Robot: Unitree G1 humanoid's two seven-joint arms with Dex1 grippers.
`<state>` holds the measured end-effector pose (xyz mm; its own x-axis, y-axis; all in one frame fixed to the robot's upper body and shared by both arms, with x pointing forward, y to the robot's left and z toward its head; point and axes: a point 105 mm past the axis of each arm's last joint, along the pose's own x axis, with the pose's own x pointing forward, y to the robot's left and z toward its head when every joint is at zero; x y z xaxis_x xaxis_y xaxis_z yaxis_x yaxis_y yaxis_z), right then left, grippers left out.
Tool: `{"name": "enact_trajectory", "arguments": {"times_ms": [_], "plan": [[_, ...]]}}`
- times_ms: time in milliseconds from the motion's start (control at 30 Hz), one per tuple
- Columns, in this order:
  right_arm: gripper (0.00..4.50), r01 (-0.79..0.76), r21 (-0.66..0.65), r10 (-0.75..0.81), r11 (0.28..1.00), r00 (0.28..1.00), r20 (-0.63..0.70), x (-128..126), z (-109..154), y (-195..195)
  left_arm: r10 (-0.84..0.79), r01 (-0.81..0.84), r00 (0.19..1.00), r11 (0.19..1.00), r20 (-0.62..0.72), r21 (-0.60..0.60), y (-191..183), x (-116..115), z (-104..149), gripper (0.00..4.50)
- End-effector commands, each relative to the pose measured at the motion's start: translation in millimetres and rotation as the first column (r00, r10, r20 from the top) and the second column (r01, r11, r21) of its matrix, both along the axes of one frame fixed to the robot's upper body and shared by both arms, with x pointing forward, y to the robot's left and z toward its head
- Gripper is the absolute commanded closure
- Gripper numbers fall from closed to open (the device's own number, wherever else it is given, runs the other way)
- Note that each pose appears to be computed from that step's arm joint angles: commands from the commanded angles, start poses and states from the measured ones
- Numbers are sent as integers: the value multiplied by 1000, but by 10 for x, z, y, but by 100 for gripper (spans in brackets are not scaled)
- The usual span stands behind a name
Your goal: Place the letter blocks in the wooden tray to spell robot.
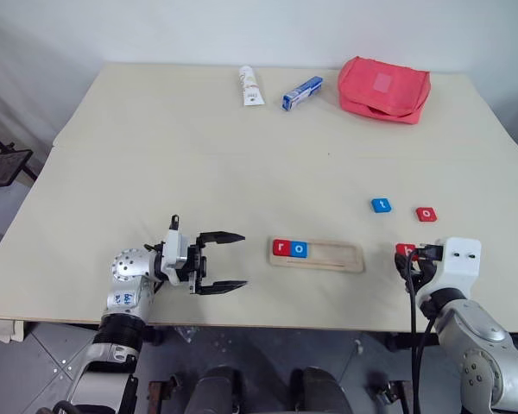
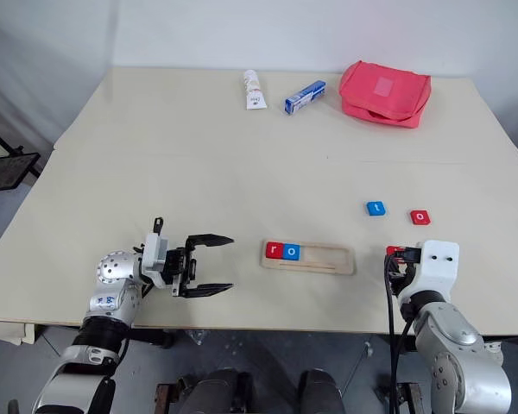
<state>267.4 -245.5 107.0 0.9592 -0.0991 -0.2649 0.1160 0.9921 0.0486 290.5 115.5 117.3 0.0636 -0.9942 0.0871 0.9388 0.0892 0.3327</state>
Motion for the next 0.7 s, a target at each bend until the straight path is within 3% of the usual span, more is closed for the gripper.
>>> {"name": "enact_trajectory", "arguments": {"times_ms": [33,700], "plan": [[304,-9,-16,9,1000,999,35,35,62,13,5,-5,999,1000,42,4,-47,-41,51,0],[304,18,-7,-18,1000,999,27,47,20,-2,39,-40,999,999,32,21,-104,-57,-13,0]]}}
